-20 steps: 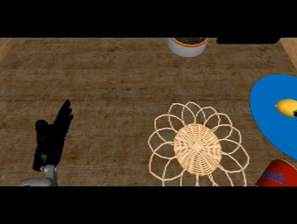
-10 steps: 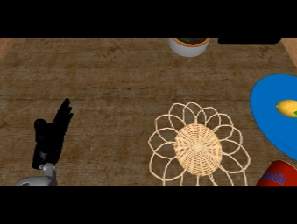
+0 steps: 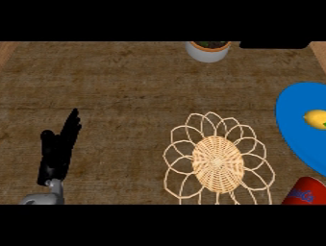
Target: Pick the lemon from the placemat and place it in the plate
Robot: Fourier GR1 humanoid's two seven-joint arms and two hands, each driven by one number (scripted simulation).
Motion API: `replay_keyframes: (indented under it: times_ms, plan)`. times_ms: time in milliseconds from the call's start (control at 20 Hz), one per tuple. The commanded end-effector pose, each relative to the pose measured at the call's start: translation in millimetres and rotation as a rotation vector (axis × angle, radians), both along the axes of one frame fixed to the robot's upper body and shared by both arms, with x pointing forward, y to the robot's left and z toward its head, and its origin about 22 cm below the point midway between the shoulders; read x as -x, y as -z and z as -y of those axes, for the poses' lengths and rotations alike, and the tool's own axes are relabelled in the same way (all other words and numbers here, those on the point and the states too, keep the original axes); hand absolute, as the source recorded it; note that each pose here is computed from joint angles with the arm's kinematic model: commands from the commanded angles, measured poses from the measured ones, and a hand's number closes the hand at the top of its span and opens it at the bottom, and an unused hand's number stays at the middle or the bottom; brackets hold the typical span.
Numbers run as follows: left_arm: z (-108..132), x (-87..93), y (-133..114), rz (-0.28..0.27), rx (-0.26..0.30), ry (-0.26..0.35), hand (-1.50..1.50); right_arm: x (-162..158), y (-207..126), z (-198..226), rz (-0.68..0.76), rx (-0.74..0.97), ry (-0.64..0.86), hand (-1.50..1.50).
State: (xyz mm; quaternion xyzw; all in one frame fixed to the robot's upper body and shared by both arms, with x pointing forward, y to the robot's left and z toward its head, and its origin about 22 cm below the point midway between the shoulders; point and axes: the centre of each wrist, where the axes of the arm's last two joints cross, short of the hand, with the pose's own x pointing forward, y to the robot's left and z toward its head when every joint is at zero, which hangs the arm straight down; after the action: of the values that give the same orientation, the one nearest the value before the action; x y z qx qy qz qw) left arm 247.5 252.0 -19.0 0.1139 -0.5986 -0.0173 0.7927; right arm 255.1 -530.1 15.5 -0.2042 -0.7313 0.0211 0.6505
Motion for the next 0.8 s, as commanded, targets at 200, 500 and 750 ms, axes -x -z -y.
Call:
replay_keyframes:
  times_ms: [200, 500, 750]
  plan:
    - [4, -4.8, -10, -0.007, 0.012, -0.007, 0.00, -4, 10, -8, -0.051, 0.065, 0.040, -1.50]
    - [16, -13.5, 4, -0.003, -0.004, 0.001, 0.00, 0, 31, -20, -0.081, 0.088, 0.090, -1.50]
    - [-2, -1.8, -4, 0.009, -0.001, 0.000, 0.00, 26, 23, 7, -0.089, 0.110, 0.132, -1.50]
